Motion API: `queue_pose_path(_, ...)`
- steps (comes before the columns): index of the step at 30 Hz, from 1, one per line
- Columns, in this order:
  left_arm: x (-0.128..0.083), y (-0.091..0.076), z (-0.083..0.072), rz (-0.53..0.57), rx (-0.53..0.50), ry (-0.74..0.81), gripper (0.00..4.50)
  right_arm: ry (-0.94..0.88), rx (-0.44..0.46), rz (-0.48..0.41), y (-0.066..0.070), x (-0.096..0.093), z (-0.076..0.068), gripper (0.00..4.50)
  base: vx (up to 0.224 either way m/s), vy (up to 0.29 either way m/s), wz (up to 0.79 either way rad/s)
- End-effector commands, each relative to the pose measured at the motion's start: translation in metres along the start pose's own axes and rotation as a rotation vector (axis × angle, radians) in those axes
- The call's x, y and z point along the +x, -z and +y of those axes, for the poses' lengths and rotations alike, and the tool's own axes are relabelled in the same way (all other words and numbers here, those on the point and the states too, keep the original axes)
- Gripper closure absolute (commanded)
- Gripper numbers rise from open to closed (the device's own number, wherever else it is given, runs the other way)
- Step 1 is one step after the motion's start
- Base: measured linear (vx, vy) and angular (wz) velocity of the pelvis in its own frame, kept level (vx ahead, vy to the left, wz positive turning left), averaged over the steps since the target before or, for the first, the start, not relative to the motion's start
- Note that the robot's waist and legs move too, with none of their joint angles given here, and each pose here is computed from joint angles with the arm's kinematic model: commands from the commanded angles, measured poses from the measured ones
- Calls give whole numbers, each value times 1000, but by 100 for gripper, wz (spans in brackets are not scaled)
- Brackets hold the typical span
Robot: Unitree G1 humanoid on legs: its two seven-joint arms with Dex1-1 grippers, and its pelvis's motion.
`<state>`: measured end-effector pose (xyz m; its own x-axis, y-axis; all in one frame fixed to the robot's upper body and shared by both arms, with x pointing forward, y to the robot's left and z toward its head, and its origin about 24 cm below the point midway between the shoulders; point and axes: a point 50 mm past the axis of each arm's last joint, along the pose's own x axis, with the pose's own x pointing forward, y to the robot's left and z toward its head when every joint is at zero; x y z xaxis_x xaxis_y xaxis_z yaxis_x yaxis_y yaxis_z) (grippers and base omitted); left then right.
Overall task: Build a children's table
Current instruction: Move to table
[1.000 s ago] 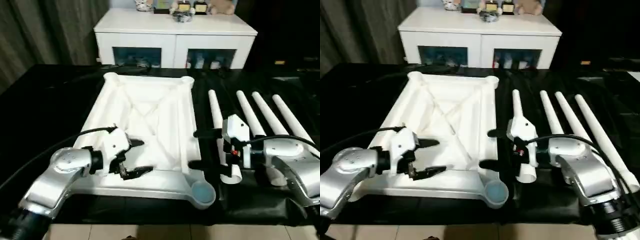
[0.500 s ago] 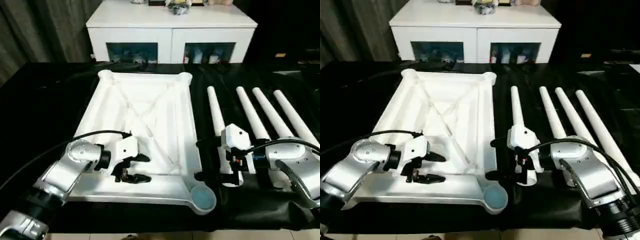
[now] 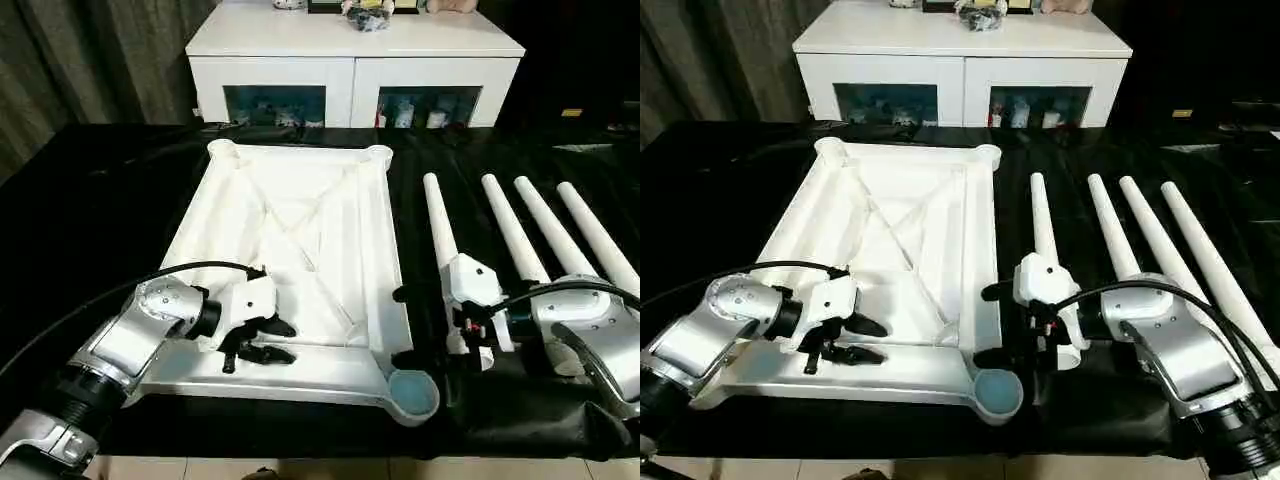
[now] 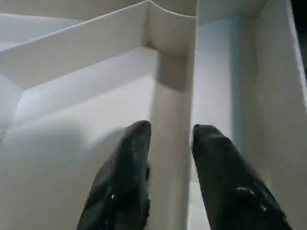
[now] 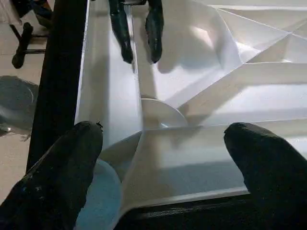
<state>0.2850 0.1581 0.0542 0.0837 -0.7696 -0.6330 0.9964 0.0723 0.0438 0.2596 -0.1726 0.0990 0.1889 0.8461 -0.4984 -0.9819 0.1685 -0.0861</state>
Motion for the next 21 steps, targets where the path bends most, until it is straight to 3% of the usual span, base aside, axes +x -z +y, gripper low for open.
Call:
queue_pose_path(1,1,-2,3,15,13,-15,314,-21,-27,-3,-3,2,4,0,0,0,0)
queue_pose_path(16,-4,16,2,74,-50,-78,441,-13,-10,-4,-1,4,7,0,0,0,0)
queue_pose_path(21,-13,20,8,60,-74,-143,441,5,-14,-9,-1,5,5,0,0,0,0)
